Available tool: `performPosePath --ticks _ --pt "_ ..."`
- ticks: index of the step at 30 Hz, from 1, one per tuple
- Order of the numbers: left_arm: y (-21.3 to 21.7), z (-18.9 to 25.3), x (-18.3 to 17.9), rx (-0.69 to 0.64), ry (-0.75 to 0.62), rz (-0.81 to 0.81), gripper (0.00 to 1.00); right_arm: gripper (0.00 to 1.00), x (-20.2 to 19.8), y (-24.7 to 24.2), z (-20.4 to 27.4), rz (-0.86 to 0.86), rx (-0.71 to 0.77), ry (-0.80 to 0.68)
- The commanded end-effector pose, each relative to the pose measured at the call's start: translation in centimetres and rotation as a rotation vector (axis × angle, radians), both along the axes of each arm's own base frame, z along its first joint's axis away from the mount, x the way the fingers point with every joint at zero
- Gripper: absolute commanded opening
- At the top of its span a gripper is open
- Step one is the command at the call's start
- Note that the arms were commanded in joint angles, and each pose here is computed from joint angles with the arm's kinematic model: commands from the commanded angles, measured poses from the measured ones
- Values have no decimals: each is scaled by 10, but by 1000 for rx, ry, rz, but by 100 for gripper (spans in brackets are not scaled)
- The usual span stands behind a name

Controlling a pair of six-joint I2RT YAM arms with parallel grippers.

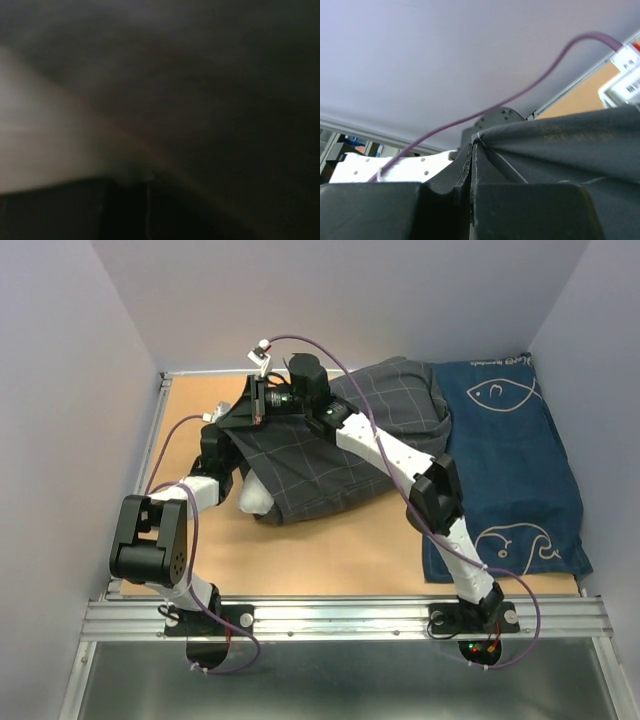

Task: Put the pillow into the pillowcase

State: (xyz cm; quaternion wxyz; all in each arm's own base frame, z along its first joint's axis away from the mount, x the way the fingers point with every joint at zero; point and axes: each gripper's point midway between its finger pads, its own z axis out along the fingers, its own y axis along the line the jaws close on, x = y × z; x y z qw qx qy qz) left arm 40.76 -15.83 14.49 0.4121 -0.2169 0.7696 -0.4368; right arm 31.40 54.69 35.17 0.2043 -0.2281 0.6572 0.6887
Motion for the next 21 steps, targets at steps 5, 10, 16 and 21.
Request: performPosePath --ticks 5,10,16,21 --pt "1 -16 -31 190 42 -238 39 1 13 -42 -56 -129 -83 -135" --pt "43 -5 -59 107 66 -239 53 1 43 -71 -129 -236 -237 -29" --pt "99 4 -73 229 113 -202 58 0 38 -90 -185 -231 -358 8" --pt "146 4 -80 271 152 -100 59 1 40 -83 -151 -202 -293 -47"
